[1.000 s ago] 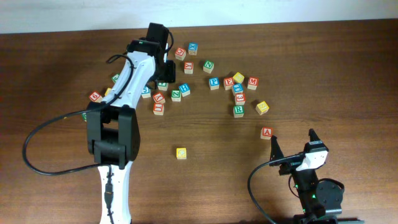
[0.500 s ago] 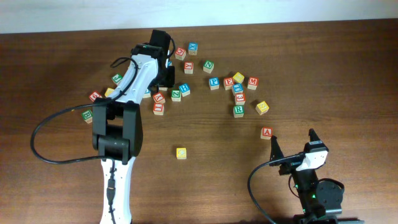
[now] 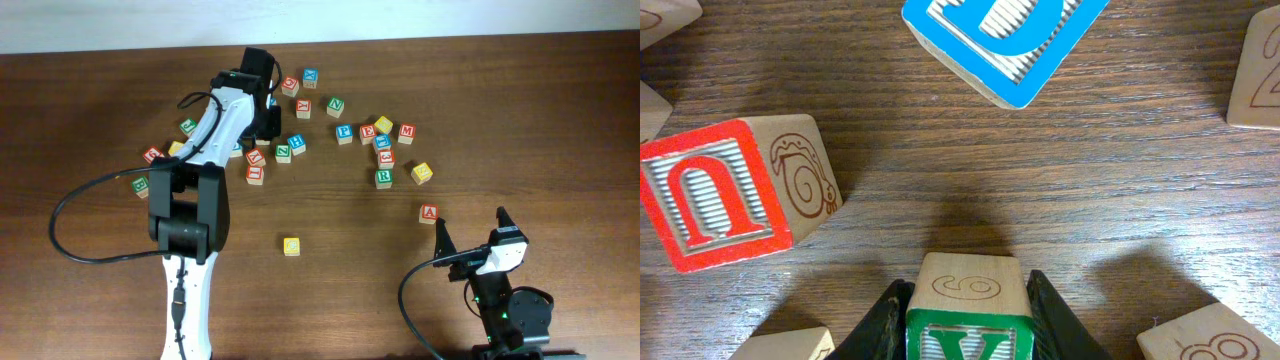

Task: Spell out CVPR
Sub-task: 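Reach the left gripper to the green V block and grasp it, then place the green V block right of the yellow C block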

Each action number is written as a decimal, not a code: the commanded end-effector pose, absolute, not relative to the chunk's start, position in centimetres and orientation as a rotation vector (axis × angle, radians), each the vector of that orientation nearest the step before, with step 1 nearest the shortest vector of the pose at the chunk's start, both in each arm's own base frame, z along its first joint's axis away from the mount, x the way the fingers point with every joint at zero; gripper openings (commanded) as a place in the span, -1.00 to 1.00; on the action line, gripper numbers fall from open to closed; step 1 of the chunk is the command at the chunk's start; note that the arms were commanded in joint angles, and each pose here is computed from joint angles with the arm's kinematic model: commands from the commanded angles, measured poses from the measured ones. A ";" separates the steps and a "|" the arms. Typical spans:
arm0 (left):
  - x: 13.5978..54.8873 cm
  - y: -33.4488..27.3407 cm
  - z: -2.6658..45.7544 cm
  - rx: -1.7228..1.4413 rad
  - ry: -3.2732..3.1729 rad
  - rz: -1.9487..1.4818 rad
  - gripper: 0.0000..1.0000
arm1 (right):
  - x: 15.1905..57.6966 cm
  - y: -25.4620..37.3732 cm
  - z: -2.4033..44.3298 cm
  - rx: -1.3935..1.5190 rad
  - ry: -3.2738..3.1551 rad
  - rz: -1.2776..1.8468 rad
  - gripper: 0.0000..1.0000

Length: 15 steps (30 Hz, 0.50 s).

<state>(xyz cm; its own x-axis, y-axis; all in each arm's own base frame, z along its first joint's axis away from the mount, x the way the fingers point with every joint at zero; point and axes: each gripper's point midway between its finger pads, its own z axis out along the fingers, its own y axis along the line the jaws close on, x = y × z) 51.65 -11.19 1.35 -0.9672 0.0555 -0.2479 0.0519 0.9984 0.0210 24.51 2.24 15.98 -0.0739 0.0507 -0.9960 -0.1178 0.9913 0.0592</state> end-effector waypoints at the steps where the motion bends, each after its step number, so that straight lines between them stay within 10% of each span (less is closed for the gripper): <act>1: 51.7 -10.9 1.4 0.083 2.891 0.038 -0.54 | 24.5 2.0 15.7 -0.036 1.644 0.136 0.97; 15: 46.2 -17.8 20.3 0.195 2.802 -0.639 -0.49 | 24.5 2.0 15.7 -0.036 1.644 0.136 0.97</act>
